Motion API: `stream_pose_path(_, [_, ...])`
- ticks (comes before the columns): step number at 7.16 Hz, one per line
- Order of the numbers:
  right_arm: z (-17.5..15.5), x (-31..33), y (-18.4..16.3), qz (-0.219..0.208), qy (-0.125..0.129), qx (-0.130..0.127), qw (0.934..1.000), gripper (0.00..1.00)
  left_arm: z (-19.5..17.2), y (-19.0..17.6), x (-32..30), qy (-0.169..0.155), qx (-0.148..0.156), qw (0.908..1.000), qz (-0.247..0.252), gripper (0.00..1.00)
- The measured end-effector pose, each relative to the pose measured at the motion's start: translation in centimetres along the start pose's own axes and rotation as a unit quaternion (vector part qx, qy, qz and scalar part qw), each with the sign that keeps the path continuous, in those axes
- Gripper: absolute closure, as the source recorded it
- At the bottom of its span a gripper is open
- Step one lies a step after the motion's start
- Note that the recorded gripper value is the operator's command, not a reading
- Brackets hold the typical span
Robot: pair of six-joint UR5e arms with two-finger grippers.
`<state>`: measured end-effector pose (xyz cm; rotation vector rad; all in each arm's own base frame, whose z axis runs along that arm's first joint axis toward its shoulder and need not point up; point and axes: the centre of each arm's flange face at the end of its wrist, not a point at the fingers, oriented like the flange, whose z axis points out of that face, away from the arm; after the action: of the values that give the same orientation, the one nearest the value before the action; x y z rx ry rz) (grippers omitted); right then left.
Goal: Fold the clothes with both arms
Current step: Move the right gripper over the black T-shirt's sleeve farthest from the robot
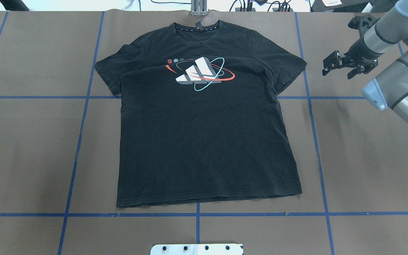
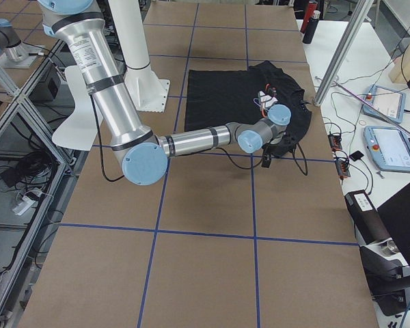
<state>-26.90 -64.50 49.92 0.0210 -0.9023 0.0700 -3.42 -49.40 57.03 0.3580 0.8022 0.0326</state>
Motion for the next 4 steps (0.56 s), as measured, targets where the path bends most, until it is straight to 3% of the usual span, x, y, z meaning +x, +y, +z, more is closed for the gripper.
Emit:
stream_pose_path(2, [2.3, -3.0, -1.0, -0.028, 0.007, 0.018, 0.9994, 0.13, -0.2, 0.1, 0.6, 0.024, -0.004, 0.9997, 0.0, 0.0])
stream_pose_path(4, [2.6, -5.1, -1.5, -0.048, 0.018, 0.042, 0.9978, 0.18, -0.9, 0.8, 1.3, 0.032, -0.002, 0.9995, 0.003, 0.0])
